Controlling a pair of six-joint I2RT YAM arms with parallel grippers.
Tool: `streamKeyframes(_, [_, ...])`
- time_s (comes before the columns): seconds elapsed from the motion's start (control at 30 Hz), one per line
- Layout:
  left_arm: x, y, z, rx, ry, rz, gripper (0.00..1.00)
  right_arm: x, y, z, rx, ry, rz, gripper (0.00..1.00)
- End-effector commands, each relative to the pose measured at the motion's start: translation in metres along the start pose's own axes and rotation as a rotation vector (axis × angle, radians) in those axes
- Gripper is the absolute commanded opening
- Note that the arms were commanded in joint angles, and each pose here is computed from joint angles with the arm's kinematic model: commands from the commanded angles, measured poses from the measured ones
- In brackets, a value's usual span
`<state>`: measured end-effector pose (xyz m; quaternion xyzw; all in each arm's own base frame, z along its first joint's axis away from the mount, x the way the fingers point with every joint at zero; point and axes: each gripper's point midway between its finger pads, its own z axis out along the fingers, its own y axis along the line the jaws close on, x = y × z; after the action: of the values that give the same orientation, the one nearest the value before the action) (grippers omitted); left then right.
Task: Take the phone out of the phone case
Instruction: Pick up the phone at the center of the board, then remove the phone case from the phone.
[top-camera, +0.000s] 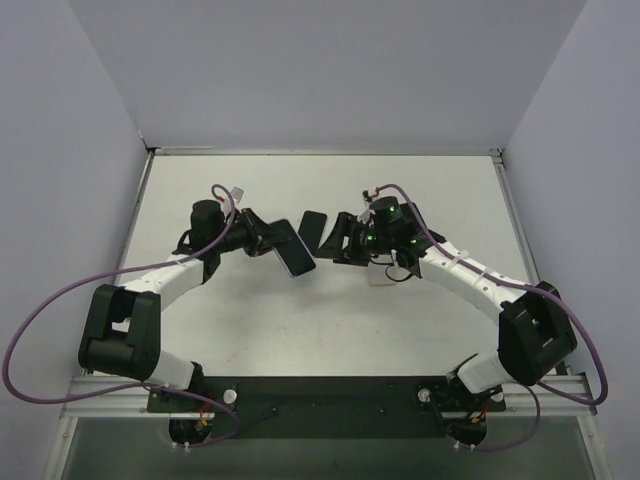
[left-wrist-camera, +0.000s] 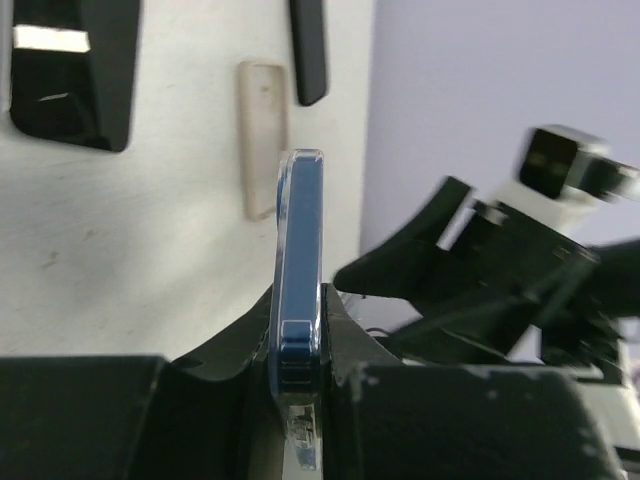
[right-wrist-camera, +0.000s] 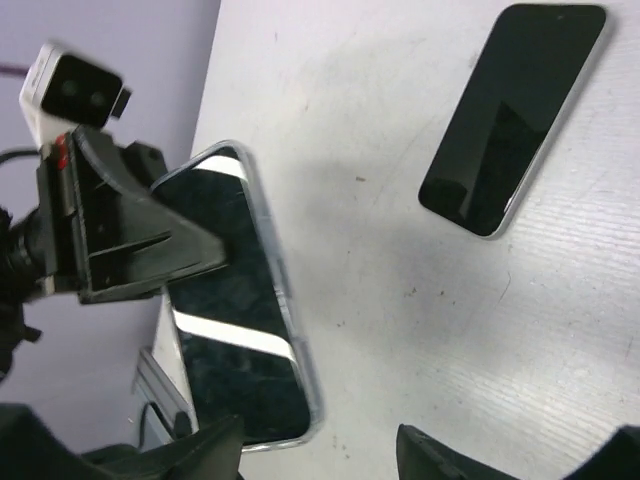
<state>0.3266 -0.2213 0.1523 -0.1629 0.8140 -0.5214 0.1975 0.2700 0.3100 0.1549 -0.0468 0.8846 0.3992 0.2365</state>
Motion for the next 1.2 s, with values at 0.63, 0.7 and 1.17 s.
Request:
streamKeyframes(0.63, [-0.020, -0.111, -0.047, 0.486, -0.071, 0.087, 0.00, -0.027, 0.069, -0.020, -0.556, -0.060, 0.293, 0.29])
streamKeyframes(0.7, [-0.022, -0.112, -0.048, 0.488, -0.082, 0.088, 0.00, -0.029, 0.073, -0.023, -0.593, -0.070, 0.298, 0.21])
streamKeyframes(1.17, [-0.035, -0.112, -0.051, 0.473, -0.202, 0.079, 0.00, -0.067, 0.099, -0.036, -0.902, -0.083, 0.604, 0.00])
